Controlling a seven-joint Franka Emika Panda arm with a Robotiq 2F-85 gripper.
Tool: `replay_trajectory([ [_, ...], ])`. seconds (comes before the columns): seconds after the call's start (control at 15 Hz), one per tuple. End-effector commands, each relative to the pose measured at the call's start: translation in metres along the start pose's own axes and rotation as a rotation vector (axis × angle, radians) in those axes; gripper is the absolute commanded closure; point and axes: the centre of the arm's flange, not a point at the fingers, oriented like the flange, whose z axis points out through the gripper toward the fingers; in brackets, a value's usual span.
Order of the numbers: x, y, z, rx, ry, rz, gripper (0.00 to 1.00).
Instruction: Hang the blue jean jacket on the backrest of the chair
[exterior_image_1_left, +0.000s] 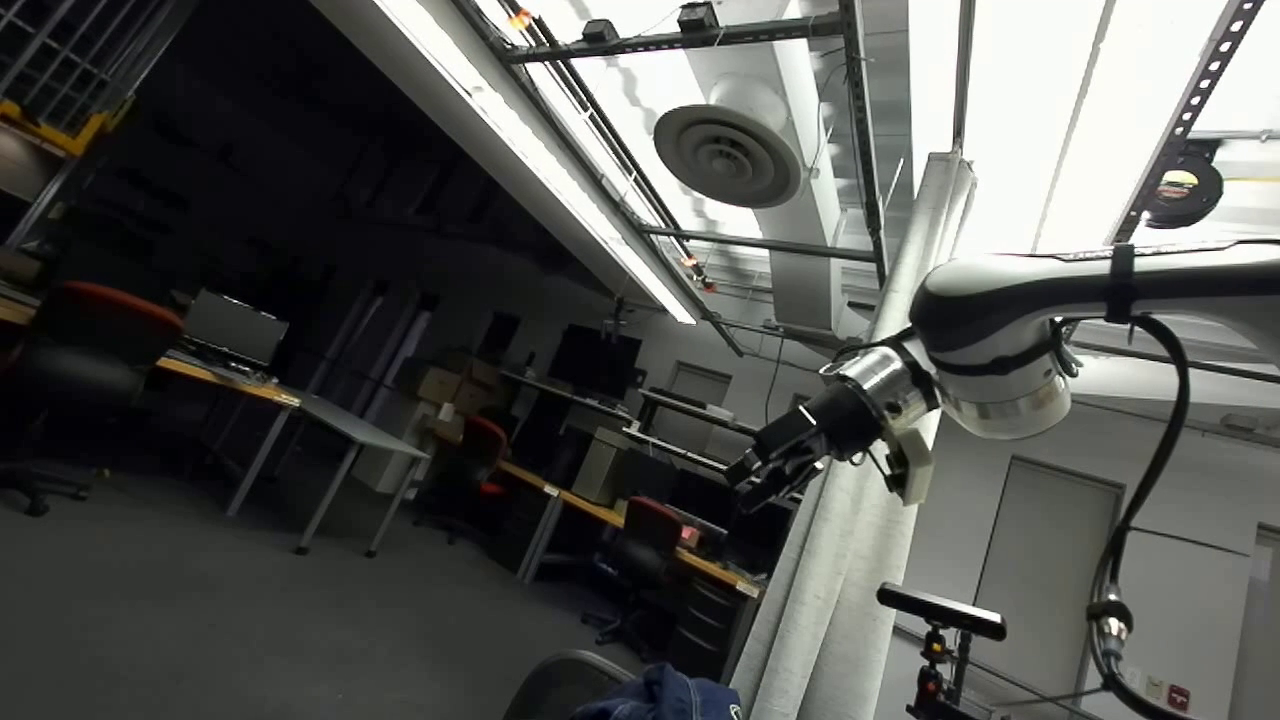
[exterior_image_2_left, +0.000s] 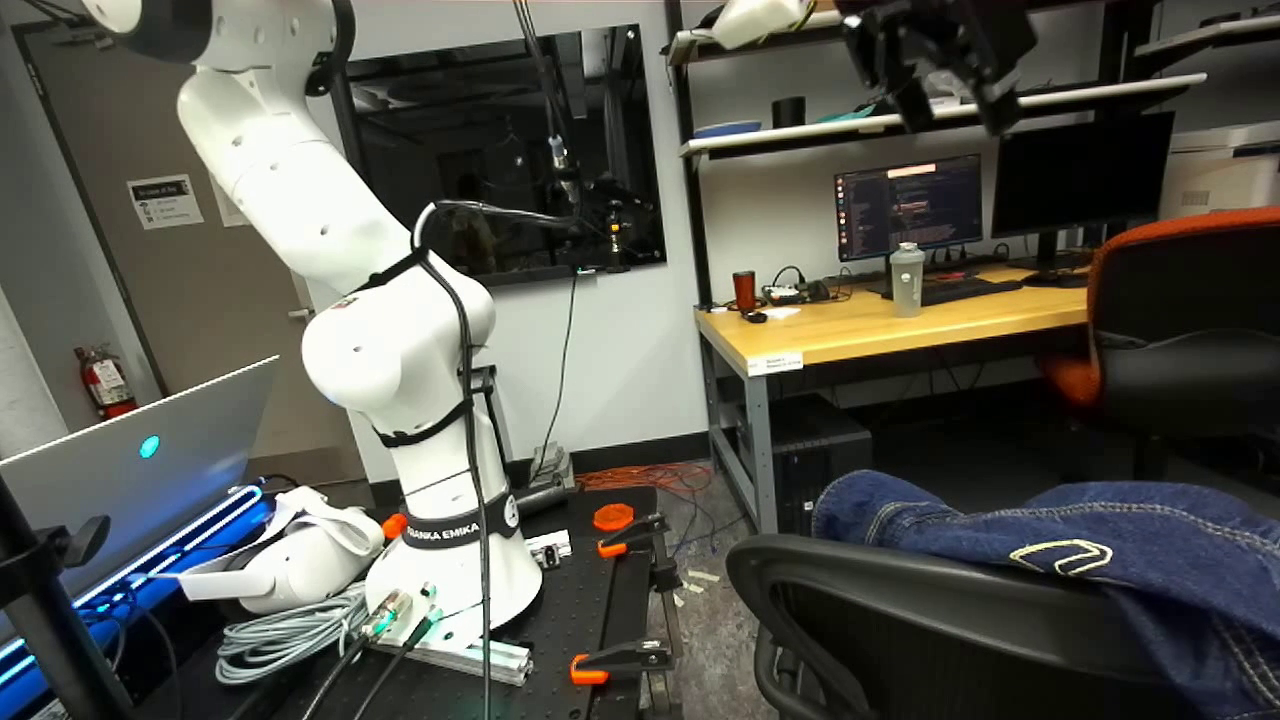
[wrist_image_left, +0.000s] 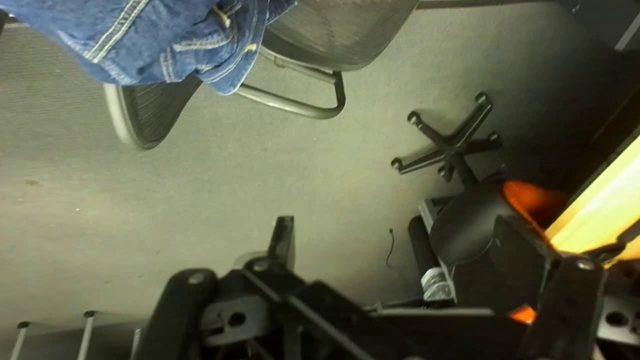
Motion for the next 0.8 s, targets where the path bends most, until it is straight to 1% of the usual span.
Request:
replay_trajectory([
  [0.0,-0.047,-0.043,0.023,0.001,-0.066,-0.132,0.0],
  [0.27,-0.077,-0.06,0.052,0.0,-0.142,-0.186,0.0],
  [0.33,-0.053,-0.05,0.052,0.011,-0.148,-0.14,0.0],
  [0.47,-0.064,-0.054,0.06,0.018,-0.17,-0.149,0.0],
  [0.73,-0.067,-0.055,0.059,0.018,-0.167,-0.152,0.0],
])
